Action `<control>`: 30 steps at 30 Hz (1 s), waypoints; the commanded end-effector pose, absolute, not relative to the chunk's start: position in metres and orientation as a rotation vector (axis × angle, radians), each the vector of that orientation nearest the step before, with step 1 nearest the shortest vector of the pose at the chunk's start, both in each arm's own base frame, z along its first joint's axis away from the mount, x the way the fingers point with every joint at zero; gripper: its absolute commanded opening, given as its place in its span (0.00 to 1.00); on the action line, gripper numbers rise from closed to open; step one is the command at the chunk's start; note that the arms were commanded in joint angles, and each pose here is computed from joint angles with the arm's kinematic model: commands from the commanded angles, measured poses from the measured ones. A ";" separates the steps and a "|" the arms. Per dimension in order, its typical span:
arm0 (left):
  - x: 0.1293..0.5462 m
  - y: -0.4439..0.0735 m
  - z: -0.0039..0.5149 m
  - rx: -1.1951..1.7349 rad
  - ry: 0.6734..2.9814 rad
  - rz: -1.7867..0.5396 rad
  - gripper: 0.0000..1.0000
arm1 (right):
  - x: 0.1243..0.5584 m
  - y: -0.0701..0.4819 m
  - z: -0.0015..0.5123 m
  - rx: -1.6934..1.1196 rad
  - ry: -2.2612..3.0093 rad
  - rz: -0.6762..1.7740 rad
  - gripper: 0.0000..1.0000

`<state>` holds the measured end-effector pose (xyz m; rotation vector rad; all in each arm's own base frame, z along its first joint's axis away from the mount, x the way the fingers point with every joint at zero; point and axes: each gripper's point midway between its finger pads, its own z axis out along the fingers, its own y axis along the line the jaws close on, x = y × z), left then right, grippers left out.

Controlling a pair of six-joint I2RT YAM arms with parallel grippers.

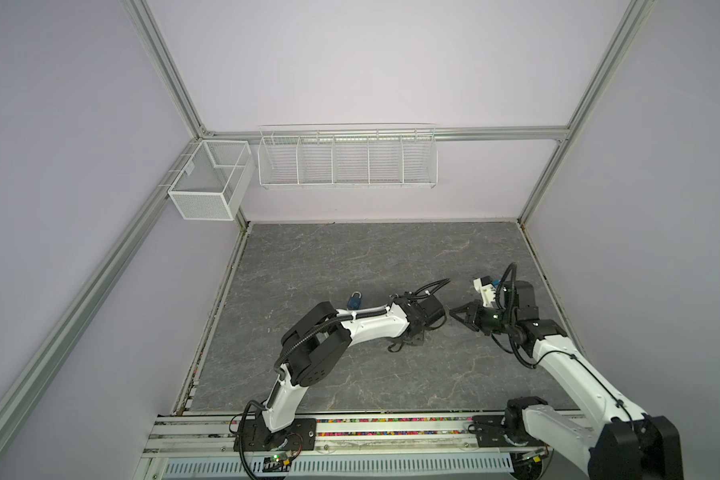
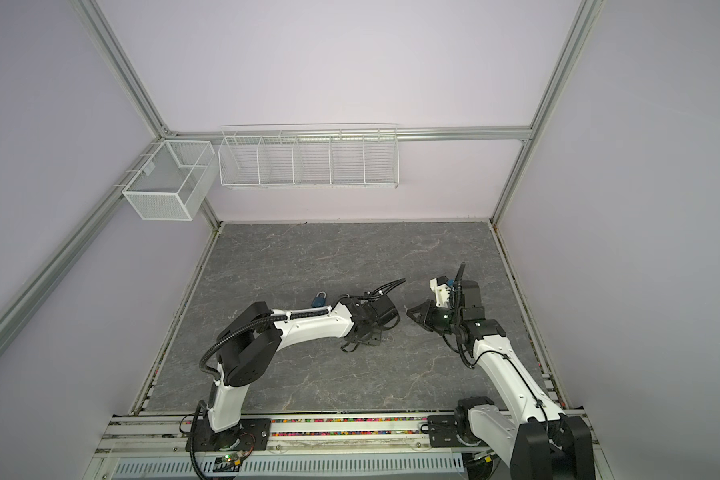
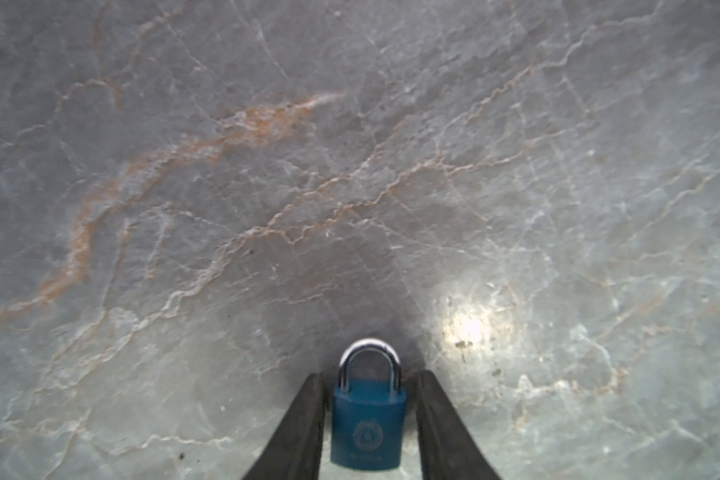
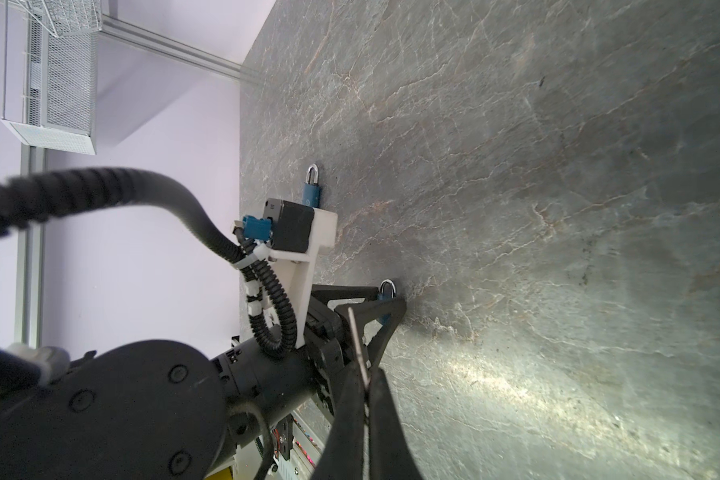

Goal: Unlock with the key
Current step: 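Lift the padlock with the left gripper while the right gripper holds the key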

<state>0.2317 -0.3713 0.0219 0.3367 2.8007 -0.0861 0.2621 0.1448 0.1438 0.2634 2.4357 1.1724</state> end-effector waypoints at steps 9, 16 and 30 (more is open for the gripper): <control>0.205 -0.347 0.001 0.411 2.887 0.076 0.35 | 0.268 0.146 0.149 0.249 2.409 1.190 0.06; 0.207 -0.347 -0.005 0.391 2.889 0.085 0.30 | 0.269 0.146 0.149 0.248 2.407 1.190 0.06; 0.211 -0.343 -0.004 0.390 2.865 0.123 0.09 | 0.268 0.146 0.148 0.246 2.411 1.188 0.06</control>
